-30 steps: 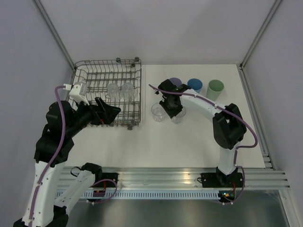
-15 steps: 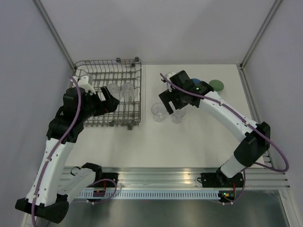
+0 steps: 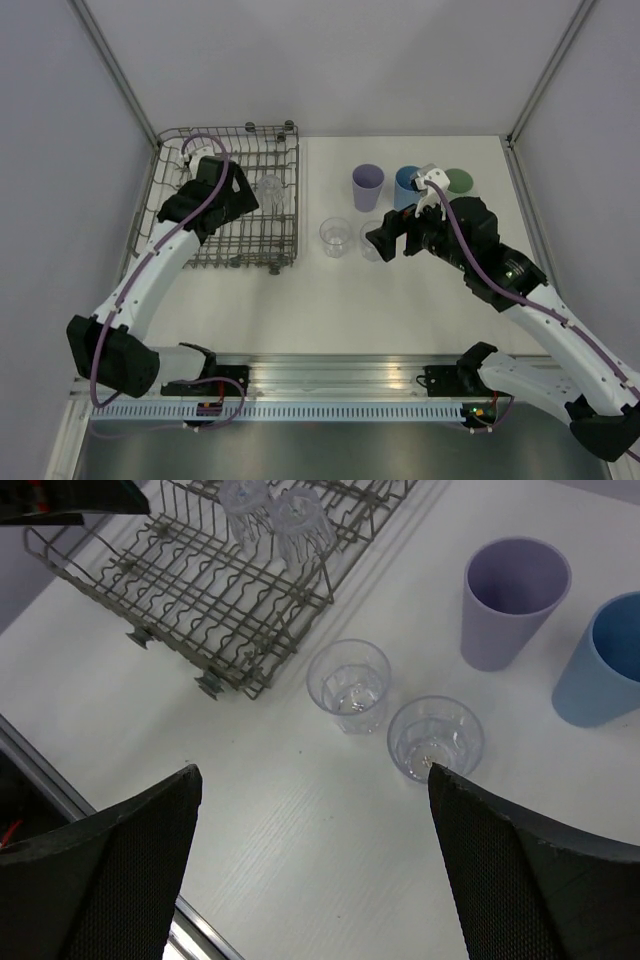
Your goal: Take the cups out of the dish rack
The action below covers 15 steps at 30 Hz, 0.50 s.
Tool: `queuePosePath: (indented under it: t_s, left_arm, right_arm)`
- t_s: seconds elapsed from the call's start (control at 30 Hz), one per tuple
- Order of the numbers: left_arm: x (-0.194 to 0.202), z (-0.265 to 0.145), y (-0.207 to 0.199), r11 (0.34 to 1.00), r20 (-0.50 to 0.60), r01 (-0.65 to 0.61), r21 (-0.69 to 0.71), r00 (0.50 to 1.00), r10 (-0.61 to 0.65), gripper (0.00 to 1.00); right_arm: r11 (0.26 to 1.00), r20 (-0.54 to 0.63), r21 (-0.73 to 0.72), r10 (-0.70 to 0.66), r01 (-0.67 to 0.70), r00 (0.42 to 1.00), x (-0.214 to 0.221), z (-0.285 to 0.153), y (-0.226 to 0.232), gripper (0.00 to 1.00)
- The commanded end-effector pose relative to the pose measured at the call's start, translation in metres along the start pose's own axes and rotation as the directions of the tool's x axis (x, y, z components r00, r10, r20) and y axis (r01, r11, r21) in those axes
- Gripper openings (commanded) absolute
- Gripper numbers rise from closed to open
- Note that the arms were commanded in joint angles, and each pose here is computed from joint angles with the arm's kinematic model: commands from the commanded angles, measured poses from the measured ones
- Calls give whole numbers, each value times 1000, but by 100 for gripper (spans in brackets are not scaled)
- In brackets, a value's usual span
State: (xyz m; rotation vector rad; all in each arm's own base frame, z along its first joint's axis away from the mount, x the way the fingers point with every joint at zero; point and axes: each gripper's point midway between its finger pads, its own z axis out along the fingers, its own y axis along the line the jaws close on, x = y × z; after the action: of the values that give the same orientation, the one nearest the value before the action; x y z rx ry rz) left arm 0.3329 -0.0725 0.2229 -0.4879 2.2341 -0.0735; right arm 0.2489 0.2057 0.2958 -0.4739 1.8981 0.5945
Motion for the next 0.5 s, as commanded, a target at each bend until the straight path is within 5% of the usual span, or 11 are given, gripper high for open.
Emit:
queuePosePath:
  t_s: [0.0,0.47]
  left_arm:
    - [-42,18,-5,992,148,90,-89,986,-77,100]
    - [-64,129,-20,970,127,206,-128,973,-190,100]
  right_arm:
    - [995,100,-95,43,-34,994,-20,-4,18,98]
    - [993,42,-113,45,-40,998,17,-8,17,98]
